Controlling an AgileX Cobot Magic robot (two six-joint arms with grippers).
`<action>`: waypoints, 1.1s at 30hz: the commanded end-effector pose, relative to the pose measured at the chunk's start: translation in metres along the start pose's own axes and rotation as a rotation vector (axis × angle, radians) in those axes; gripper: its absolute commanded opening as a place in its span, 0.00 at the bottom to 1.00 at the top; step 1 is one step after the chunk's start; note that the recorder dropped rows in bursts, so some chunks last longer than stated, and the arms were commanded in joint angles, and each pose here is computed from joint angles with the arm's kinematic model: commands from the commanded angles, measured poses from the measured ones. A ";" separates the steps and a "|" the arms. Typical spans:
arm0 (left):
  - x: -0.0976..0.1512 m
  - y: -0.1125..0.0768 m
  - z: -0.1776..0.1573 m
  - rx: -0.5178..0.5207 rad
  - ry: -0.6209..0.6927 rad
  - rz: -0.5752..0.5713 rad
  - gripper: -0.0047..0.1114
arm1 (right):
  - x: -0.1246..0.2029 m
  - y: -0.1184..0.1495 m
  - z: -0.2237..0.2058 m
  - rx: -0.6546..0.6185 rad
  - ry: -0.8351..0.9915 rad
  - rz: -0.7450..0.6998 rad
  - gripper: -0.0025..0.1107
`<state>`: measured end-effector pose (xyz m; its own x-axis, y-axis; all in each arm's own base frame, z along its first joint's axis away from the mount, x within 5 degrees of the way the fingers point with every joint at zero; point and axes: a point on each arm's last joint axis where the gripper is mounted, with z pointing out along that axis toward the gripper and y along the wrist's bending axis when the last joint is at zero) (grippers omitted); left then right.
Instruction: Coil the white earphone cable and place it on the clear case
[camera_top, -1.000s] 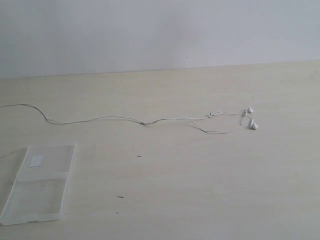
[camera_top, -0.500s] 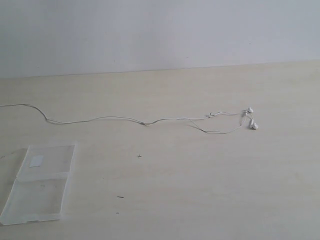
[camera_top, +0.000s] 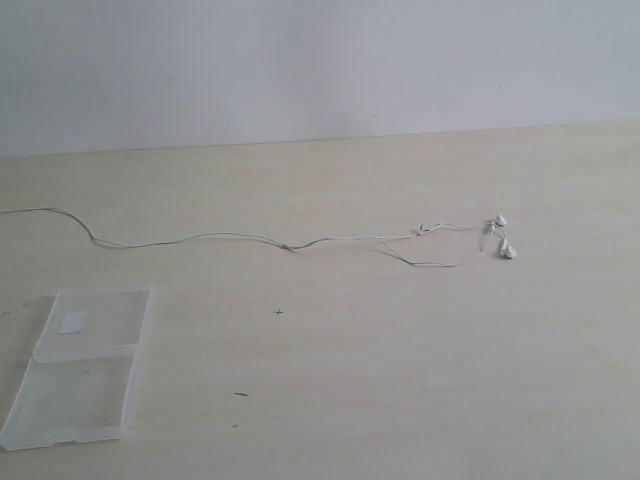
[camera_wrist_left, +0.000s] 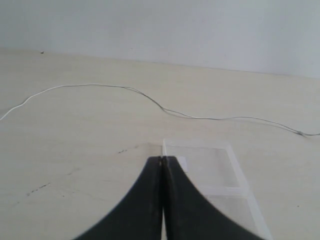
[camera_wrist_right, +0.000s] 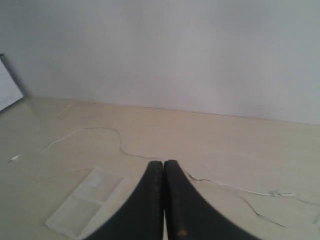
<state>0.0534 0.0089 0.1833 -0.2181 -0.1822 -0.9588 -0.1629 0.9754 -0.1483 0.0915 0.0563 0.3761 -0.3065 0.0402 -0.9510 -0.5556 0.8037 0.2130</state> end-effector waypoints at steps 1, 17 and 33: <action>-0.001 0.000 0.000 0.002 -0.008 -0.011 0.04 | -0.008 -0.017 0.045 -0.098 0.023 -0.015 0.02; -0.001 0.000 0.000 0.002 -0.008 -0.011 0.04 | -0.013 -0.047 0.267 -0.232 0.464 -0.240 0.02; -0.001 0.000 0.000 0.002 -0.008 -0.011 0.04 | 0.031 0.008 0.403 -0.338 0.524 -0.244 0.39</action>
<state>0.0534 0.0089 0.1833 -0.2181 -0.1822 -0.9588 -0.1629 0.9754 -0.1483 0.3809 0.2934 0.2697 -0.4227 -0.5068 -0.7513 -0.8600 0.4858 0.1562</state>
